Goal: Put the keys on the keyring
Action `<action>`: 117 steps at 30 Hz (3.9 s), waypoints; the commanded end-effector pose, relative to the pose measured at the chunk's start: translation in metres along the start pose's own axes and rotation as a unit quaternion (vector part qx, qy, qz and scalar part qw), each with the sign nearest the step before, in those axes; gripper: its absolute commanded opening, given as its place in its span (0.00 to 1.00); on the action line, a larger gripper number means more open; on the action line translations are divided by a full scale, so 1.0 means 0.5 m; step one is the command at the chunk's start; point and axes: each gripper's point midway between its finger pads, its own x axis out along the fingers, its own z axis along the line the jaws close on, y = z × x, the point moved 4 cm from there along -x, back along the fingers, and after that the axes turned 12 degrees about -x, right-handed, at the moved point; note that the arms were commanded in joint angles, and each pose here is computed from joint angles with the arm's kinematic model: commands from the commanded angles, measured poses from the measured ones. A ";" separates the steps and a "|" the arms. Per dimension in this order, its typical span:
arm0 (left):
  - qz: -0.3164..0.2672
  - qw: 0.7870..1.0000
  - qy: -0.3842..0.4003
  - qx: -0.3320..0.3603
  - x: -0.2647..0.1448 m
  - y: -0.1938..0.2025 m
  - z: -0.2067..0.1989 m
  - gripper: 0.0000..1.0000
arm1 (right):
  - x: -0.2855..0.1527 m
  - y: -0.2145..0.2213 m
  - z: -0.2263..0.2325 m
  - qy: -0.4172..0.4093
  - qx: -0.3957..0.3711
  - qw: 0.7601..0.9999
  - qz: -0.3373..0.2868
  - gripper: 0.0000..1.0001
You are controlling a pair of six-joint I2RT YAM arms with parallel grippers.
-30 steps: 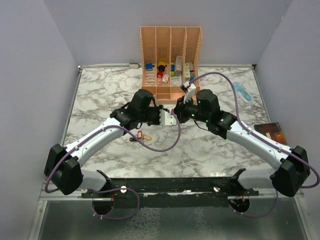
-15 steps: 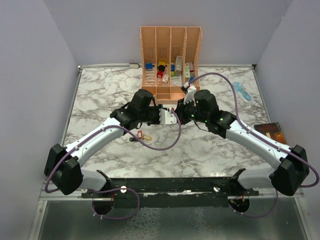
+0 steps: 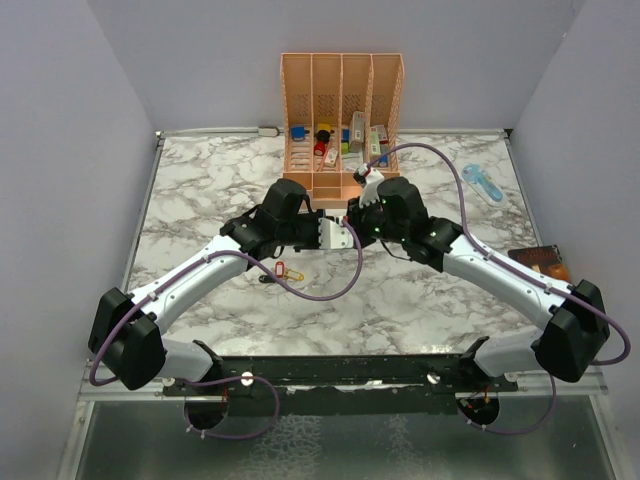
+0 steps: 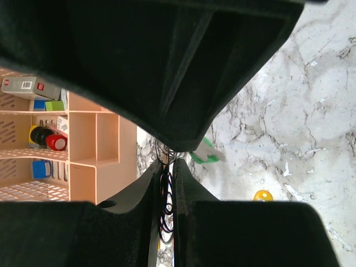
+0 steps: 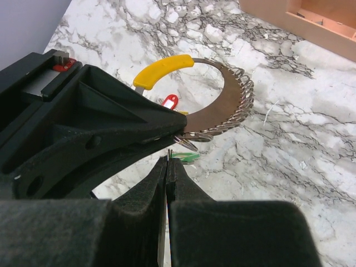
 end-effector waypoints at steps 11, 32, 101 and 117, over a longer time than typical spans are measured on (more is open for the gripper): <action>-0.024 1.000 -0.001 0.009 -0.013 -0.035 0.005 0.00 | 0.008 -0.039 0.010 0.025 0.001 1.000 -0.017 0.01; -0.032 0.999 0.006 0.010 -0.015 -0.047 0.002 0.00 | 0.014 -0.034 0.000 0.074 -0.003 0.997 -0.008 0.01; -0.097 0.982 0.113 0.116 -0.042 -0.087 -0.052 0.00 | -0.113 -0.040 0.013 0.013 -0.187 0.979 -0.076 0.08; -0.146 0.950 0.209 0.182 -0.064 -0.095 -0.108 0.00 | -0.127 -0.022 0.069 -0.107 -0.227 0.967 -0.044 0.25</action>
